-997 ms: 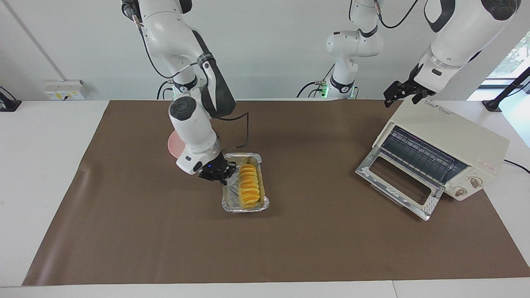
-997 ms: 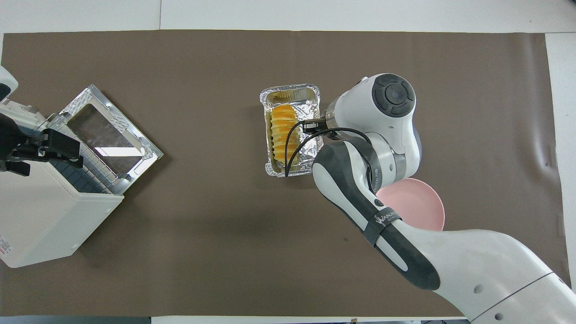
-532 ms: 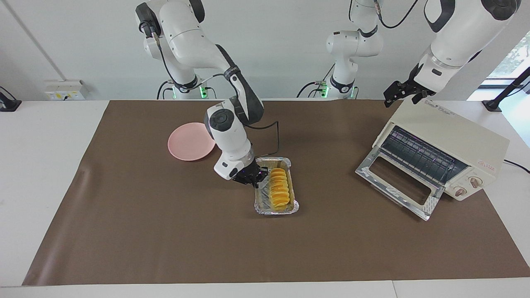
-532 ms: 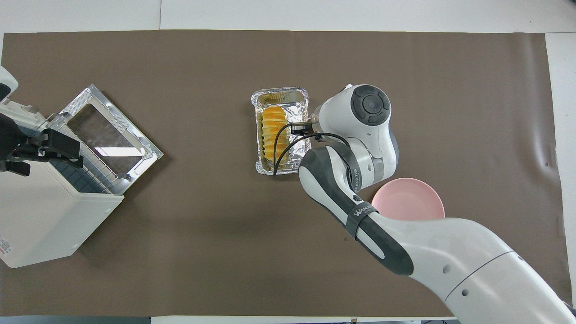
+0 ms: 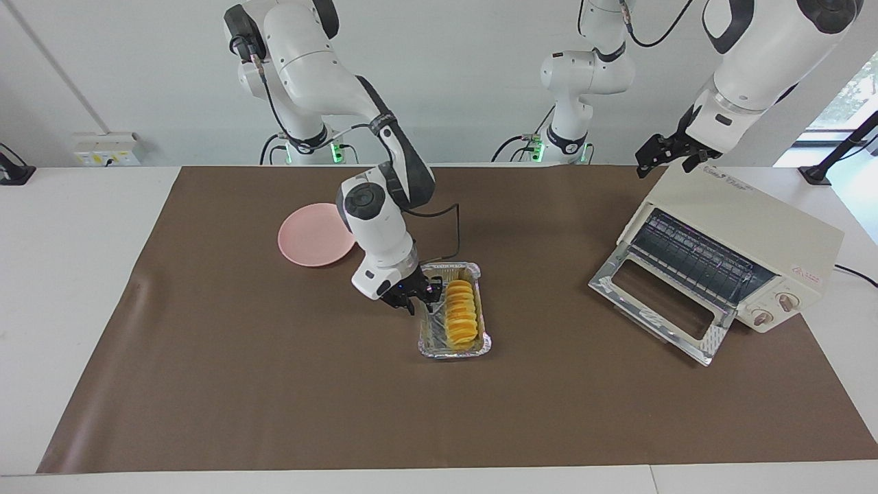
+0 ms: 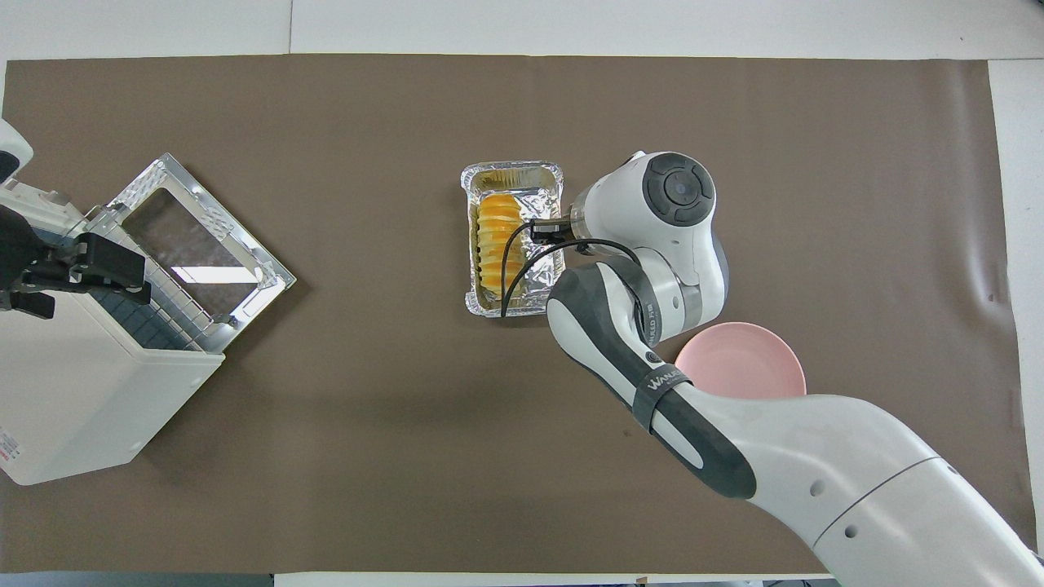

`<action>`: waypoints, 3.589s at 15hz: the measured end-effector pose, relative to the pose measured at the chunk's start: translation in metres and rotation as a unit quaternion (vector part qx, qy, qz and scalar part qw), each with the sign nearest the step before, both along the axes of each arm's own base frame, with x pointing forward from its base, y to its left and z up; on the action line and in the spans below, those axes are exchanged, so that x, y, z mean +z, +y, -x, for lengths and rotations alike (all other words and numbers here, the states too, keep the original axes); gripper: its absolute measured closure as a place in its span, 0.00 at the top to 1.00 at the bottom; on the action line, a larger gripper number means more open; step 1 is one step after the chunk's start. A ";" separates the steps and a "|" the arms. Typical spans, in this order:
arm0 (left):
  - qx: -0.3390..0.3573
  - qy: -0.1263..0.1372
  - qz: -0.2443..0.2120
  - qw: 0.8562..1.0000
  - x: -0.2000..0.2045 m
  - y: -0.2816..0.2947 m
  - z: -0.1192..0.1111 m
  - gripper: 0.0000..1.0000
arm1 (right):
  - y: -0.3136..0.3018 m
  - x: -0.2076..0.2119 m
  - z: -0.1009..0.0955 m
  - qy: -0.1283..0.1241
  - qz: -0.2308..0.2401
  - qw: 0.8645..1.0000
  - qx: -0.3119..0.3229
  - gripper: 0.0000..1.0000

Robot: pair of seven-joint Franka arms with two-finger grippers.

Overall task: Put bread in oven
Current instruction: 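Release the foil tray and withdraw the right gripper while the left gripper rises, then reach the left gripper to the foil tray and grasp its edge, then lift the foil tray with the left gripper and carry it to the oven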

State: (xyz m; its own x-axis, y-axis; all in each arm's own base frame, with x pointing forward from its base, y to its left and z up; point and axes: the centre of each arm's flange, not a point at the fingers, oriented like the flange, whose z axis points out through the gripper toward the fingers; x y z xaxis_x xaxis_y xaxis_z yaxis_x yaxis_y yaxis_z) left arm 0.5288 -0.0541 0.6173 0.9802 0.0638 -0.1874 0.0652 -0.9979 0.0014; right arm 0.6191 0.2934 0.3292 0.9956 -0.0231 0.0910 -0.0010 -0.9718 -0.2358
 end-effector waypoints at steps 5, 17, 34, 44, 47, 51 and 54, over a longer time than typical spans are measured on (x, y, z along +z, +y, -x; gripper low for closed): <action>-0.005 -0.020 0.002 1.000 0.005 -0.005 -0.003 1.00 | -0.078 0.121 0.013 0.038 0.026 0.999 -0.005 1.00; -0.084 -0.052 0.042 0.994 -0.045 -0.192 -0.029 1.00 | -0.281 0.248 0.081 0.095 0.097 0.990 0.024 1.00; -0.070 -0.084 0.001 0.994 -0.266 -0.460 -0.028 1.00 | -0.304 0.246 0.078 0.091 0.110 0.990 0.013 1.00; -0.053 -0.083 -0.005 0.995 -0.294 -0.471 -0.023 0.61 | -0.302 0.247 0.079 0.091 0.111 0.989 0.015 1.00; -0.046 -0.080 -0.010 0.996 -0.304 -0.472 -0.023 0.50 | -0.302 0.247 0.079 0.091 0.111 0.989 0.015 1.00; -0.036 -0.074 -0.017 0.996 -0.305 -0.470 -0.023 0.02 | -0.302 0.247 0.079 0.091 0.111 0.990 0.015 1.00; -0.031 -0.070 -0.024 0.997 -0.303 -0.466 -0.024 0.02 | -0.302 0.247 0.079 0.091 0.111 0.990 0.015 1.00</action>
State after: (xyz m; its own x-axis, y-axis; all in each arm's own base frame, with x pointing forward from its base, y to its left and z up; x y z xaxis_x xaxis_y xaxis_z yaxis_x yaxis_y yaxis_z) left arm 0.5532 -0.5203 0.3145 0.9989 0.0086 -0.0459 0.0067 -0.9991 -0.0409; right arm 0.5403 -0.0087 0.5762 0.9959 0.0073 -0.0898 0.0060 -0.9999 -0.0143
